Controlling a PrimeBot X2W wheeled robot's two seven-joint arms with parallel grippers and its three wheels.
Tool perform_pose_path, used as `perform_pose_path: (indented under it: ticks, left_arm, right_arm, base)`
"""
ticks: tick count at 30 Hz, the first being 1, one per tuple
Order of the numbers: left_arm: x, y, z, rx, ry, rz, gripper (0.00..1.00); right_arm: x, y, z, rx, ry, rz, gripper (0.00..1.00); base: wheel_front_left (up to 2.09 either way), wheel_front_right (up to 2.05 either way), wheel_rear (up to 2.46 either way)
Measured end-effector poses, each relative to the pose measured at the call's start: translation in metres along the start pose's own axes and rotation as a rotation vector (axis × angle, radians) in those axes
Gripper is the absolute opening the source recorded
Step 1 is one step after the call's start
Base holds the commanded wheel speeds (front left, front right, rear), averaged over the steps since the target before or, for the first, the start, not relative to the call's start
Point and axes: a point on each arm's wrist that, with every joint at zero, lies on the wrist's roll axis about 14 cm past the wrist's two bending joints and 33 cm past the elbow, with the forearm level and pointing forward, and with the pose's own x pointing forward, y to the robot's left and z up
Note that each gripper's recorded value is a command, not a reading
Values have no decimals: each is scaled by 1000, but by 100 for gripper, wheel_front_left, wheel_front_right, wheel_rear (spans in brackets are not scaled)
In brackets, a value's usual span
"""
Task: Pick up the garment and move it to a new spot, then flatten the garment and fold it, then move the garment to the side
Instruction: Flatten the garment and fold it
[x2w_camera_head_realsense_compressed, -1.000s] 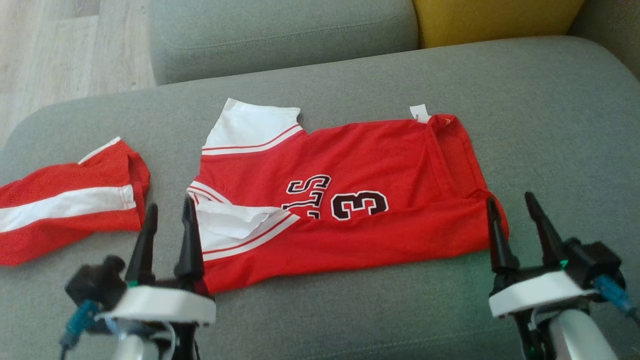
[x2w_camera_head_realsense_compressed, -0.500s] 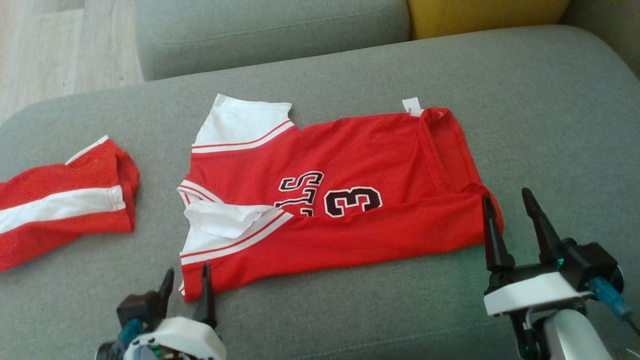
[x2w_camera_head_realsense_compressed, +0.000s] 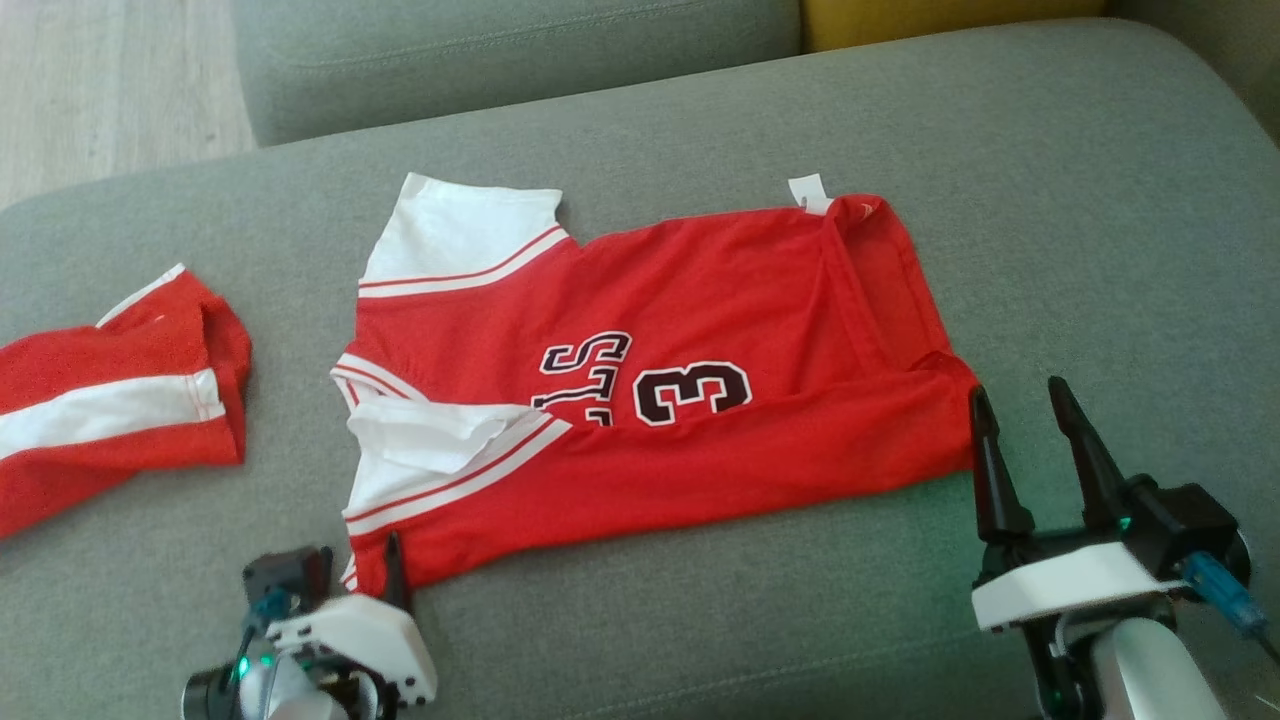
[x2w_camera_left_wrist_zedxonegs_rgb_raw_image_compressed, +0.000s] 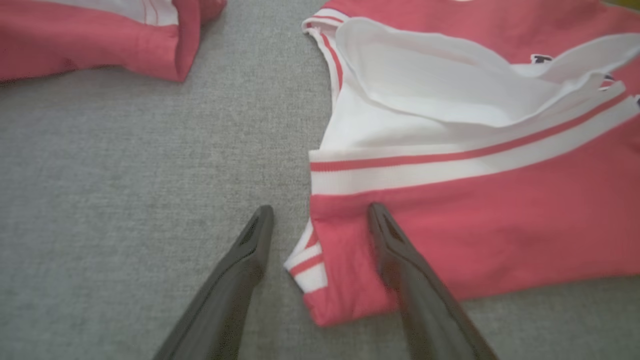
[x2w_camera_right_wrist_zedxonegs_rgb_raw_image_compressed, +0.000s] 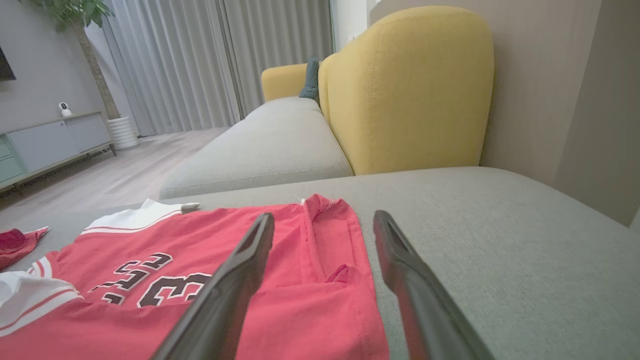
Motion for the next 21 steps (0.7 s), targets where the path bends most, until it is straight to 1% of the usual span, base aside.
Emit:
perform_pose_path:
  ticks: [1,2,3,6,7,9,11,16,21]
  left_arm:
    - [2,-1,1,1,2,-8,100]
    - [3,-3,1,3,8,-17,49]
    - [4,-4,3,5,6,-26,0]
    - [5,-9,6,3,-8,-50,0]
    - [3,-8,8,-2,-25,-47,0]
    - [2,-6,13,-8,-48,-42,0]
    - [2,-6,21,-15,-81,-41,0]
    - [-1,-5,43,-31,-163,-48,0]
    - [-5,-7,55,-23,-210,-60,0]
  right_arm:
    - [0,-1,-2,0,7,-4,100]
    - [0,-3,-6,1,24,-9,100]
    - [-1,-5,-12,3,53,-15,100]
    - [-2,-11,-32,11,143,-36,100]
    - [-2,-13,-44,26,201,-48,100]
    - [-1,-15,-58,56,264,-62,100]
    - [4,-19,-67,96,309,-88,100]
    - [15,-32,-84,124,388,-140,100]
    - [18,-28,-109,157,486,-147,100]
  base:
    - [0,0,0]
    - [0,0,0]
    - [0,0,0]
    - [0,0,0]
    - [0,0,0]
    - [0,0,0]
    - [0,0,0]
    - [0,0,0]
    - [0,0,0]
